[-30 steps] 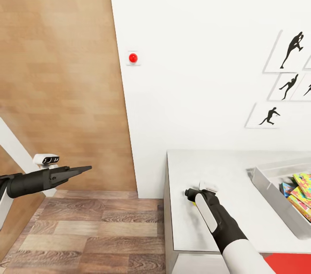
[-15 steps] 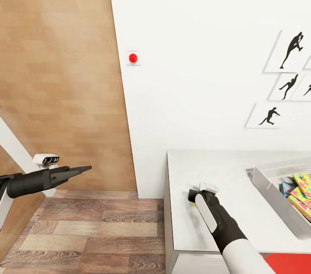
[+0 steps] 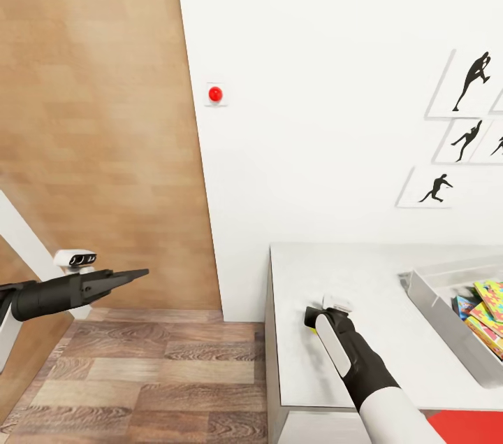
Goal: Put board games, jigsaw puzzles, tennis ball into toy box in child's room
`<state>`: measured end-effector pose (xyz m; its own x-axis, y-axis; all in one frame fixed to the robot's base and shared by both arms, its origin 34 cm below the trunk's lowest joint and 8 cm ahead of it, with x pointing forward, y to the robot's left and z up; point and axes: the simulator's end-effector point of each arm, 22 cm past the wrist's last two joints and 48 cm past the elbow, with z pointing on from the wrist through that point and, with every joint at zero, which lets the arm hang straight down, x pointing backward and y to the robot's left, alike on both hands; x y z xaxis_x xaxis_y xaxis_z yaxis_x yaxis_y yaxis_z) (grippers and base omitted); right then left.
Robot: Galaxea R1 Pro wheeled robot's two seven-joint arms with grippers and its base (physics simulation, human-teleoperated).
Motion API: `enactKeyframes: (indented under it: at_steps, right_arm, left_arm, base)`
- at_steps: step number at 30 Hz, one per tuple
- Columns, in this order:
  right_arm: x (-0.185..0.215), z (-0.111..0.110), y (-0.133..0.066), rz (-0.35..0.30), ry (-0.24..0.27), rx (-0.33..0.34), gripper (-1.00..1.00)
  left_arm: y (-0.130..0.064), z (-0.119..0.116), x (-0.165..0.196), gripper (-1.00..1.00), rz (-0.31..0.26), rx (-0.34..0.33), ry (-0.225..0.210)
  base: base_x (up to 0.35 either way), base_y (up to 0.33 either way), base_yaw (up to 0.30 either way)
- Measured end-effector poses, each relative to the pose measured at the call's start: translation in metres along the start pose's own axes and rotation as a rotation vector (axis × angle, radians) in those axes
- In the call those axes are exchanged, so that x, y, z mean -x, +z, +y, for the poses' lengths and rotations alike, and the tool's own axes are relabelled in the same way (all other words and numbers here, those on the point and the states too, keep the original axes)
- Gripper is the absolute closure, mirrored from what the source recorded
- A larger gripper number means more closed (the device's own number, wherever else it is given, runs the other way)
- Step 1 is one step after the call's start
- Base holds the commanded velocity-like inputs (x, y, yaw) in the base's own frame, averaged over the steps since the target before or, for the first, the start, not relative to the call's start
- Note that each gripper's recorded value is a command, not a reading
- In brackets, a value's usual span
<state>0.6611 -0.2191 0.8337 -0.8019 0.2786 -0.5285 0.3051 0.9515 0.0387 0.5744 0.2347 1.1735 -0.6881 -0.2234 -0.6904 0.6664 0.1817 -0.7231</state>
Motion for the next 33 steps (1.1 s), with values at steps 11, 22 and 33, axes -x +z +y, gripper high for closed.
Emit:
enactKeyframes:
  at_steps: [11,22,33]
  right_arm:
    - [-0.001,0.0,0.0,0.003,0.005,0.001,1.0]
    - [0.032,0.014,-0.024,-0.079,0.026,0.052,1.0]
    - [0.107,0.038,-0.097,-0.244,0.042,0.164,1.0]
  left_arm:
    - [0.01,-0.002,-0.01,-1.0,0.04,-0.017,-0.013]
    - [0.01,-0.009,-0.007,-1.0,0.037,-0.021,0.004]
    - [0.009,-0.017,-0.004,-1.0,0.034,-0.024,0.021]
  base:
    - [0.0,0.0,0.0]
    - [0.0,0.0,0.0]
    - [0.0,0.0,0.0]
